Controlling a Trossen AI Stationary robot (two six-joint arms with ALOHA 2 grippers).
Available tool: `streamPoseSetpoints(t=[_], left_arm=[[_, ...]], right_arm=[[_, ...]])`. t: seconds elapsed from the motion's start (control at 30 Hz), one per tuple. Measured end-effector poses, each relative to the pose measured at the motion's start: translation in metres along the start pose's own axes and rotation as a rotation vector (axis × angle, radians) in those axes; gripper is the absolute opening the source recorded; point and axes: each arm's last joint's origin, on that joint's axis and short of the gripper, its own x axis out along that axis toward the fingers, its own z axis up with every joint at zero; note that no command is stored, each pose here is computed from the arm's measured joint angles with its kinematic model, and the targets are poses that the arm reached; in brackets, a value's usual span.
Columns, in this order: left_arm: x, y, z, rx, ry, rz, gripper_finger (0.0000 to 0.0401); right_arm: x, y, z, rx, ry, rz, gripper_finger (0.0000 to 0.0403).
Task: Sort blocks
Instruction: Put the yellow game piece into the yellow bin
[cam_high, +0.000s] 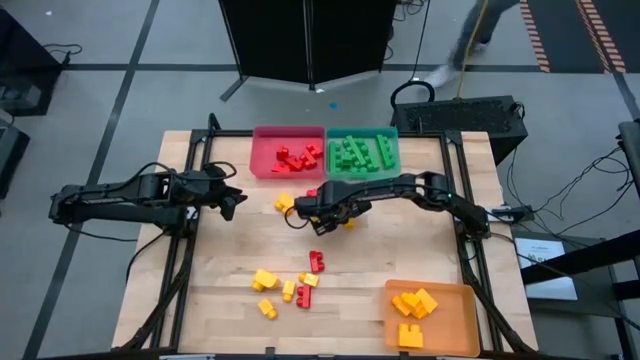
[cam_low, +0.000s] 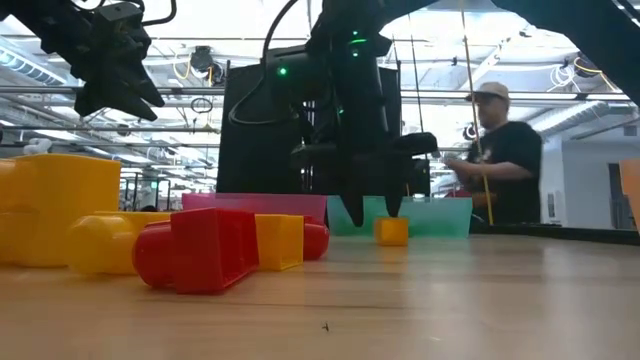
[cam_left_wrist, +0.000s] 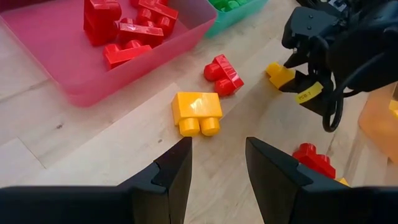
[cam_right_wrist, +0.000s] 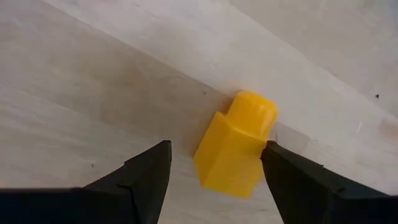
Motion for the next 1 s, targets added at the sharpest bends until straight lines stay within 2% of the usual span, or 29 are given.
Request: streamPoseSetpoints(t=[0.17, 0.47, 0.77, 0.9, 1.0], left_arm=[[0.0, 0.0, 0.0, -0.004, 0.002, -0.002, 0.0153], [0.0, 0.0, 0.0, -0.006, 0.008, -0.009, 0.0153], [0.0, 0.0, 0.0, -0.006, 0.009, -0.01, 0.0153], [0.0, 0.0, 0.0, -0.006, 0.009, -0.01, 0.0153], [0.0, 0.0, 0.0, -0.006, 0.008, -0.01, 0.0153]], right_arm=[[0.003, 0.0, 0.0, -0.004, -0.018, -0.032, 0.0242], [0.007, -0.014, -0.005, 0.008, 0.008, -0.194, 0.0242], [0.008, -0.013, -0.005, 0.011, -0.024, -0.195, 0.0242], [0.027, -0.014, -0.004, 0.031, 0.004, -0.158, 0.0242], [0.042, -0.015, -0.005, 0.053, 0.06, -0.088, 0.0241]])
